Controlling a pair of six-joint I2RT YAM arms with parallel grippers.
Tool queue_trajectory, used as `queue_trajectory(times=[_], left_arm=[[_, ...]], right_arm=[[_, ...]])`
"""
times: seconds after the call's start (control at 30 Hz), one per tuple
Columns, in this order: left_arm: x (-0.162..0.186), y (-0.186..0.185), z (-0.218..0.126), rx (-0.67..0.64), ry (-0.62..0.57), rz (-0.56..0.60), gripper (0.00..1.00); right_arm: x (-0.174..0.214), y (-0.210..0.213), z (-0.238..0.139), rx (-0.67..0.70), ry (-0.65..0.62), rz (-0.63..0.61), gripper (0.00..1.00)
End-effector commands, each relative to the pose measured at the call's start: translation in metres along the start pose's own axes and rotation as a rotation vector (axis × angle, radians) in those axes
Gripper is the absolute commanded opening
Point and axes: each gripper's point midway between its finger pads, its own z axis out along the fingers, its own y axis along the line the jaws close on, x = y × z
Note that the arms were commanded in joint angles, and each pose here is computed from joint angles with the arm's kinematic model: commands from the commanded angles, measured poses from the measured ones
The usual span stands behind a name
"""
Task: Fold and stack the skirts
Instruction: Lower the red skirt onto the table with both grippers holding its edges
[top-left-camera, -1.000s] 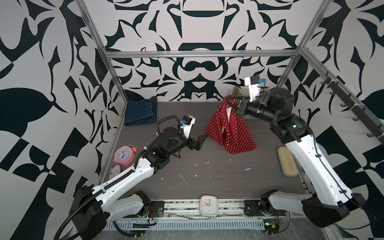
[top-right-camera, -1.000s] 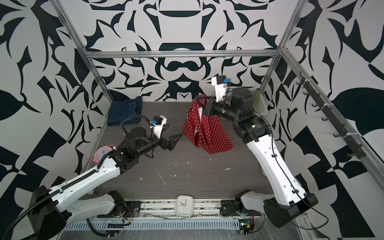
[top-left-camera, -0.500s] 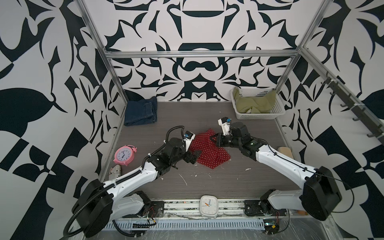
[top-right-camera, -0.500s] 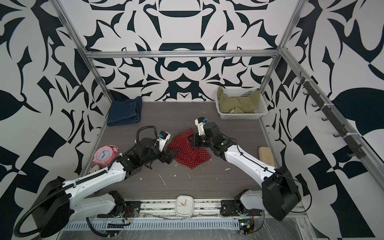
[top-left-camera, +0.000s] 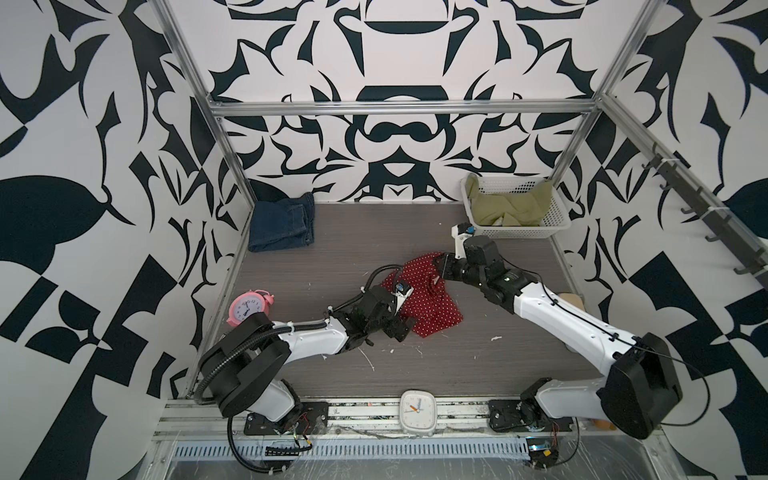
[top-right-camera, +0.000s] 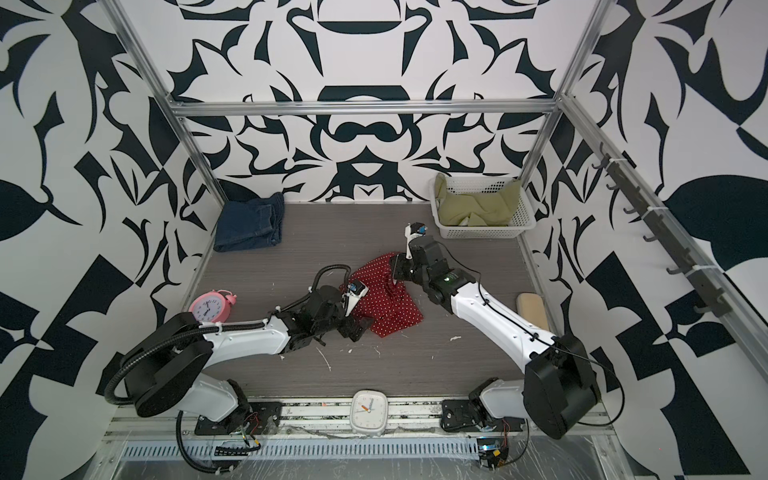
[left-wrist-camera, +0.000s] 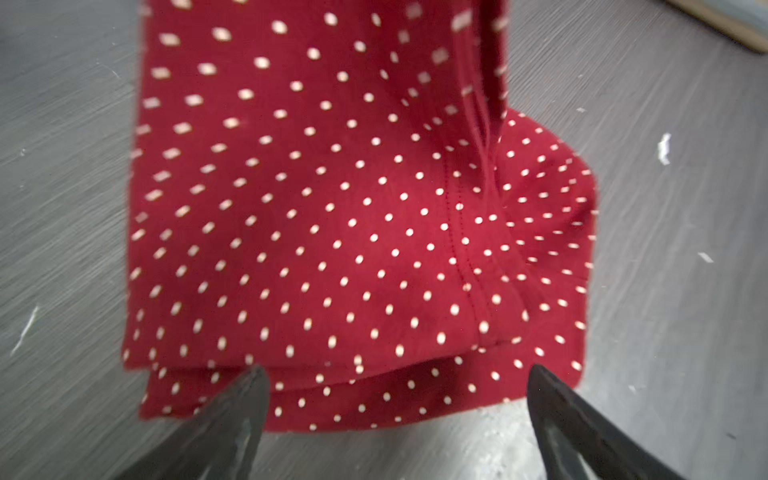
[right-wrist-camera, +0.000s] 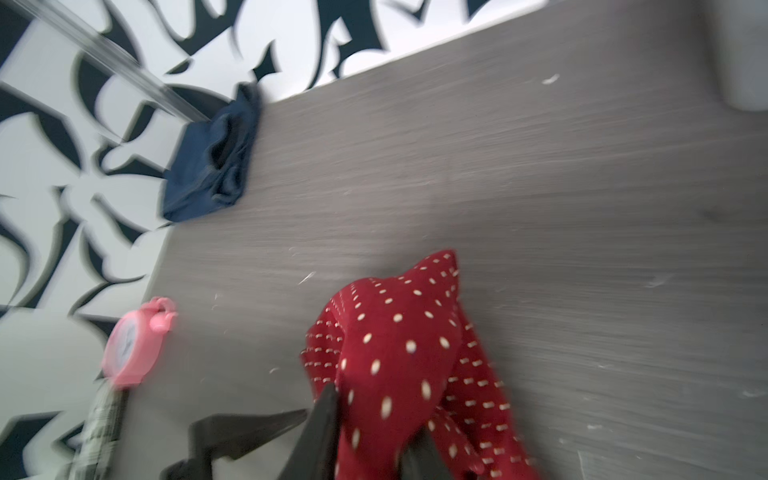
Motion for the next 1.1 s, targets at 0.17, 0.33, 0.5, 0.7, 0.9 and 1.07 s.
queue_trajectory(times=[0.17, 0.33, 0.5, 0.7, 0.9, 1.07], left_arm=[[-0.035, 0.015, 0.019, -0.091, -0.047, 0.14, 0.99], [-0.036, 0.008, 0.029, -0.054, -0.037, 0.194, 1.0], [-0.034, -0.004, 0.036, 0.02, -0.009, 0.243, 0.97], [-0.035, -0.004, 0.043, 0.023, -0.007, 0.267, 0.86], [-0.026, 0.001, 0.06, 0.0, 0.051, 0.28, 0.59], [-0.028, 0.0, 0.062, 0.005, 0.054, 0.277, 0.31]], right_arm=[[-0.022, -0.039, -0.007, 0.076, -0.034, 0.064, 0.71], [-0.019, -0.035, -0.016, 0.054, -0.036, 0.037, 0.71], [-0.011, -0.041, -0.021, 0.056, -0.026, 0.032, 0.7], [-0.002, -0.04, -0.02, 0.024, -0.004, 0.044, 0.7], [0.008, -0.037, -0.017, -0.013, 0.026, 0.044, 0.69], [0.01, -0.039, -0.021, -0.008, 0.026, 0.035, 0.68]])
